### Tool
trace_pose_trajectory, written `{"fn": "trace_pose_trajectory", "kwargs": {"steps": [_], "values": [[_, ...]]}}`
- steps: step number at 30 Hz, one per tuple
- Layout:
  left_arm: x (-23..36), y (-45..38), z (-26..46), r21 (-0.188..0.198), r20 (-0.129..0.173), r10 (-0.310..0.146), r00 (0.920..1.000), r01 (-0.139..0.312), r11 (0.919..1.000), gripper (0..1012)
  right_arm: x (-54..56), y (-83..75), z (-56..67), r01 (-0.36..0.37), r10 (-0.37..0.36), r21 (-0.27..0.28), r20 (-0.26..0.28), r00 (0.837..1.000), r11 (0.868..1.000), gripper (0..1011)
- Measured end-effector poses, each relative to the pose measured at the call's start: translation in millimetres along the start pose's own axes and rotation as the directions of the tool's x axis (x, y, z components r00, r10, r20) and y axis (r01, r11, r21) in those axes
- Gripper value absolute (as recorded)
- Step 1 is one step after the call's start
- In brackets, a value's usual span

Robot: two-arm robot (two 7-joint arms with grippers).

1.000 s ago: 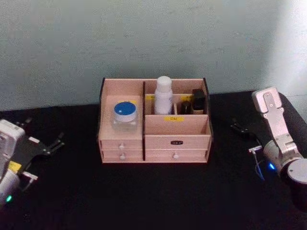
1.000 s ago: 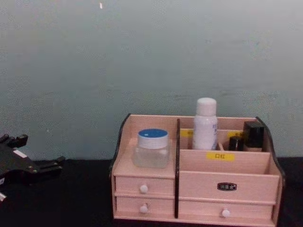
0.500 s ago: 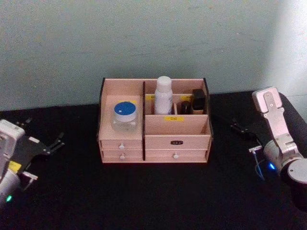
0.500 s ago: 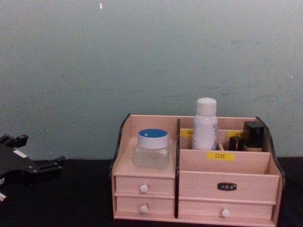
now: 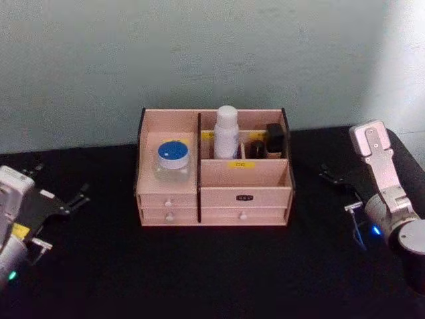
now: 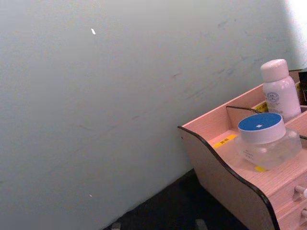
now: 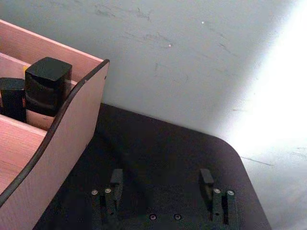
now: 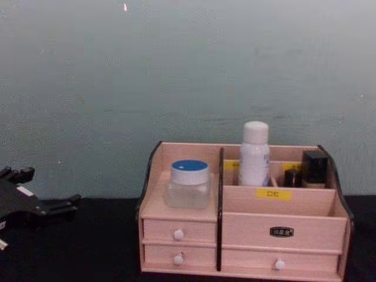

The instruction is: Pick up the facial cleanser and watermelon frost from the table and place them into the tiered storage box.

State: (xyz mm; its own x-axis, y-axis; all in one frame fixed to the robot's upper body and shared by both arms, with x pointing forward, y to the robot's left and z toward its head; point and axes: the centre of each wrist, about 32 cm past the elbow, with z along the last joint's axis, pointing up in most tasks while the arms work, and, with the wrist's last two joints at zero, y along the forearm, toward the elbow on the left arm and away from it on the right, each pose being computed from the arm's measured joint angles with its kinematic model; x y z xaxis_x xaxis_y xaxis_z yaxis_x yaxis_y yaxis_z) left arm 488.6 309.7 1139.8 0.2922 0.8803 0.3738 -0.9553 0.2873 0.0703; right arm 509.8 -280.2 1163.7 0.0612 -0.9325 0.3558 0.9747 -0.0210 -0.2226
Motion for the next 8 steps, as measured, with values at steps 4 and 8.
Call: {"fn": "trace_pose_trajectory", "kwargs": {"steps": [4, 8], "values": [[0.0, 0.0, 0.0, 0.000, 0.000, 0.000, 1.0000, 0.000, 1.0000, 1001, 0.0, 0.0, 0.0, 0.000, 0.000, 0.000, 0.000, 1.000, 1.000, 1002], [0.0, 0.0, 0.0, 0.000, 0.000, 0.000, 1.0000, 0.000, 1.0000, 1001, 0.0, 0.0, 0.0, 0.000, 0.000, 0.000, 0.000, 1.000, 1.000, 1003]]}}
